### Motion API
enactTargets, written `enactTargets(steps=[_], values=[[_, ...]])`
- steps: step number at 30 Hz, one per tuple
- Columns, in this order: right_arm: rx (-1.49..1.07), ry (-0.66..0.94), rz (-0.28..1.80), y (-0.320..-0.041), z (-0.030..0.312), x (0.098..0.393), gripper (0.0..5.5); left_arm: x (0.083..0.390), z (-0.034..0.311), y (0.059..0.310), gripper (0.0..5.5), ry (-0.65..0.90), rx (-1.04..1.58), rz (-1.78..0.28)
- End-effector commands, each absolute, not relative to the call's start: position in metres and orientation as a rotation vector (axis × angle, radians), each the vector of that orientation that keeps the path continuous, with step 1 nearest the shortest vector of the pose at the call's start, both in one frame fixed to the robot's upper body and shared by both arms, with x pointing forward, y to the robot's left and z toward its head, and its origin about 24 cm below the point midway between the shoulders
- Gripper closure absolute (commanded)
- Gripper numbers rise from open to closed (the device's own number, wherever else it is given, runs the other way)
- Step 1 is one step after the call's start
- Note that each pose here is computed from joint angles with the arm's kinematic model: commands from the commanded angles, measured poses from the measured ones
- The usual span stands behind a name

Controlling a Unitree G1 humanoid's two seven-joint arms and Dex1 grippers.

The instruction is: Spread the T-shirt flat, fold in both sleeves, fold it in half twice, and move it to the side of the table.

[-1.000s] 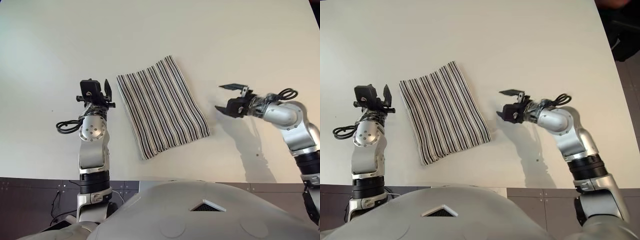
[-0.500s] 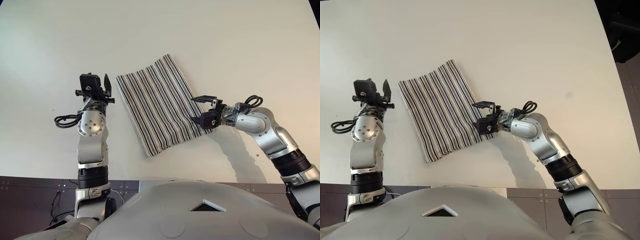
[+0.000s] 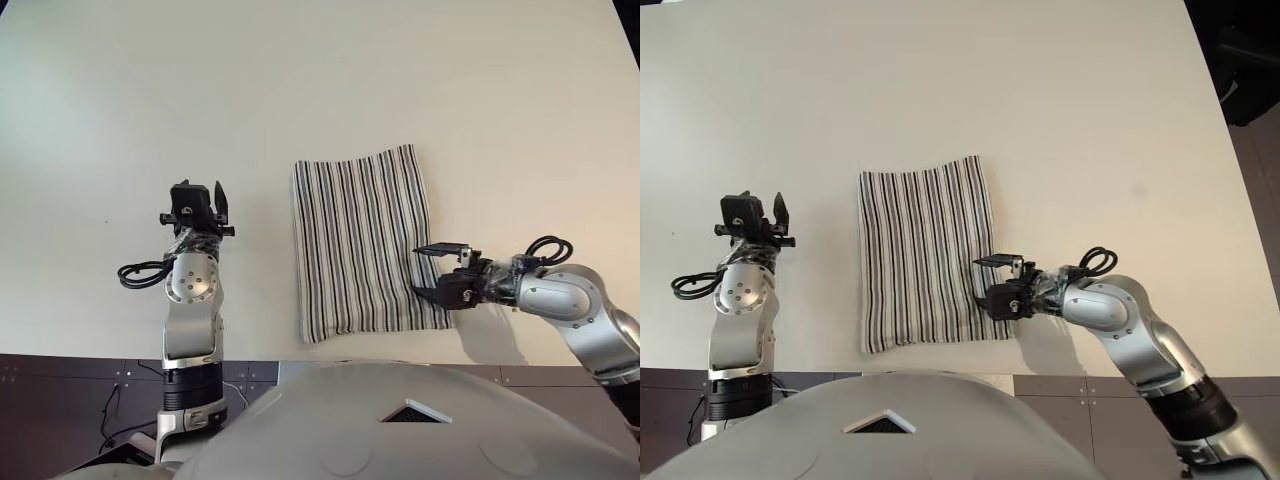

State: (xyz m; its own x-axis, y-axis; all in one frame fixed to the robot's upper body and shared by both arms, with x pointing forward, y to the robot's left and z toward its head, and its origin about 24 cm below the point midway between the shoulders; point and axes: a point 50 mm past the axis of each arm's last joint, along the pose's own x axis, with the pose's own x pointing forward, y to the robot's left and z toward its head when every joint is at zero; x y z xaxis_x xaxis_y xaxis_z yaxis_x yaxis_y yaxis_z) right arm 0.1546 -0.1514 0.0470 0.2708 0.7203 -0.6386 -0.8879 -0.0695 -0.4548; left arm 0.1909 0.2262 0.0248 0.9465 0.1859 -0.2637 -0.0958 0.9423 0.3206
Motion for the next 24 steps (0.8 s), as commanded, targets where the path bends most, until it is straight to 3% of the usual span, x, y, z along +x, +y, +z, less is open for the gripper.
enactTargets(steps=[1, 6, 9, 14, 18, 24], values=[[-0.948, 0.304, 1.324, -0.147, 0.034, 0.154, 1.97, 0.189, 0.036, 0.227, 3.13, 0.260, 0.378, 0.055], [-0.904, 0.137, 1.226, -0.162, 0.080, 0.169, 1.97, 0.160, 0.064, 0.220, 3.13, 0.210, 0.530, -0.191], [-0.991, -0.012, 1.231, -0.180, 0.110, 0.177, 1.97, 0.111, 0.077, 0.215, 3.13, 0.263, 0.688, -0.398], [-1.176, 0.024, 1.372, -0.208, 0.075, 0.142, 1.77, 0.069, 0.055, 0.216, 2.93, 0.359, 0.965, -0.881], [-1.226, 0.002, 1.420, -0.217, 0.059, 0.136, 1.02, 0.064, 0.032, 0.220, 2.28, 0.324, 1.070, -1.024], [-1.187, -0.122, 1.547, -0.203, 0.050, 0.124, 1.02, 0.056, 0.021, 0.203, 2.28, 0.215, 1.060, -1.227]])
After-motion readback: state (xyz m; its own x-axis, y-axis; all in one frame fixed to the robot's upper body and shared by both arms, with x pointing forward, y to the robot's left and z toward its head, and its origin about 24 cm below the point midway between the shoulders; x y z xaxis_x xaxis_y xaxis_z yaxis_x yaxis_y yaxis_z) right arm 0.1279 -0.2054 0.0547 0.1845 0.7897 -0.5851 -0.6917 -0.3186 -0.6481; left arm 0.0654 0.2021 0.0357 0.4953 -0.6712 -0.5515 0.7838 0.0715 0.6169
